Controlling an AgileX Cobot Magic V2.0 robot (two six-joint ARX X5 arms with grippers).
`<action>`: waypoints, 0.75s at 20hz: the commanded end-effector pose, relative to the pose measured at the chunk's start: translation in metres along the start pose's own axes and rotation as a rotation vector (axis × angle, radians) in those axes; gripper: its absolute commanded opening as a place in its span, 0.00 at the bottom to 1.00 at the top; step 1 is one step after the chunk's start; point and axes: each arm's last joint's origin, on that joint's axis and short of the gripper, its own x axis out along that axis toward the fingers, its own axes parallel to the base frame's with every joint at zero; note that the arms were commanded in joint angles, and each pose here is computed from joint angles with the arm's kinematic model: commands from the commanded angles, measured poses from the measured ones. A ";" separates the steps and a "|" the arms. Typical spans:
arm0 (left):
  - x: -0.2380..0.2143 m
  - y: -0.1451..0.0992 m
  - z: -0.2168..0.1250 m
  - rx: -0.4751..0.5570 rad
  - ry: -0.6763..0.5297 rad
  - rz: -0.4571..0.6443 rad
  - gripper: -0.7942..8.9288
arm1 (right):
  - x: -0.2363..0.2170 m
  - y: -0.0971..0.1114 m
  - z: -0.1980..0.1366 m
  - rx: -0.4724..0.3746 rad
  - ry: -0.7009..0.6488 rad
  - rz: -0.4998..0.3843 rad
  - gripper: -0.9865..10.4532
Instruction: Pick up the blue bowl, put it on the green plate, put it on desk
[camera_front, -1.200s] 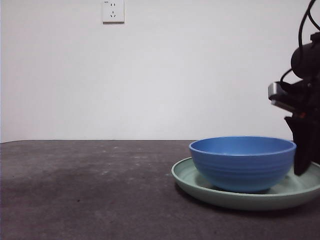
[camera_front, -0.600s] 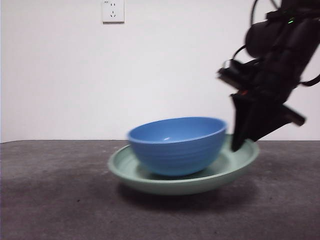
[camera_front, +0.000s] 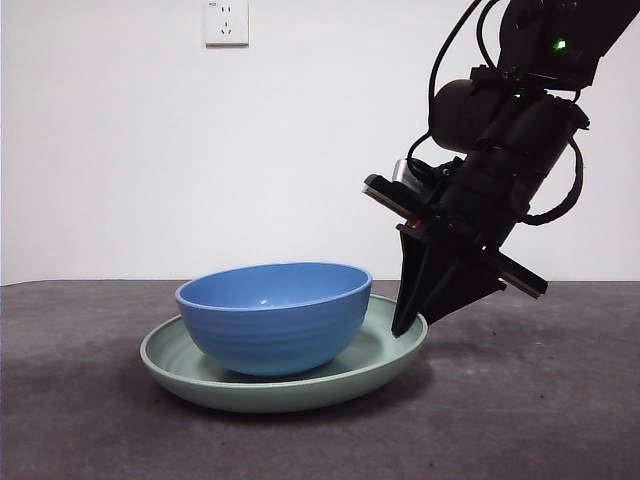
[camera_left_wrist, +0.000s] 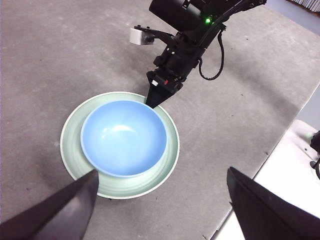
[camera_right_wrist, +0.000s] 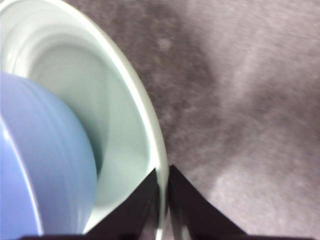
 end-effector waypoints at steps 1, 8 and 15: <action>-0.002 -0.001 0.005 0.006 -0.021 -0.006 0.50 | 0.003 0.001 0.004 0.014 0.003 -0.010 0.11; -0.002 -0.001 0.006 0.008 -0.028 -0.006 0.50 | 0.003 -0.001 0.001 0.030 0.017 -0.078 0.40; -0.002 -0.001 0.005 0.005 -0.021 -0.006 0.50 | -0.053 0.005 -0.002 0.003 -0.103 -0.122 0.40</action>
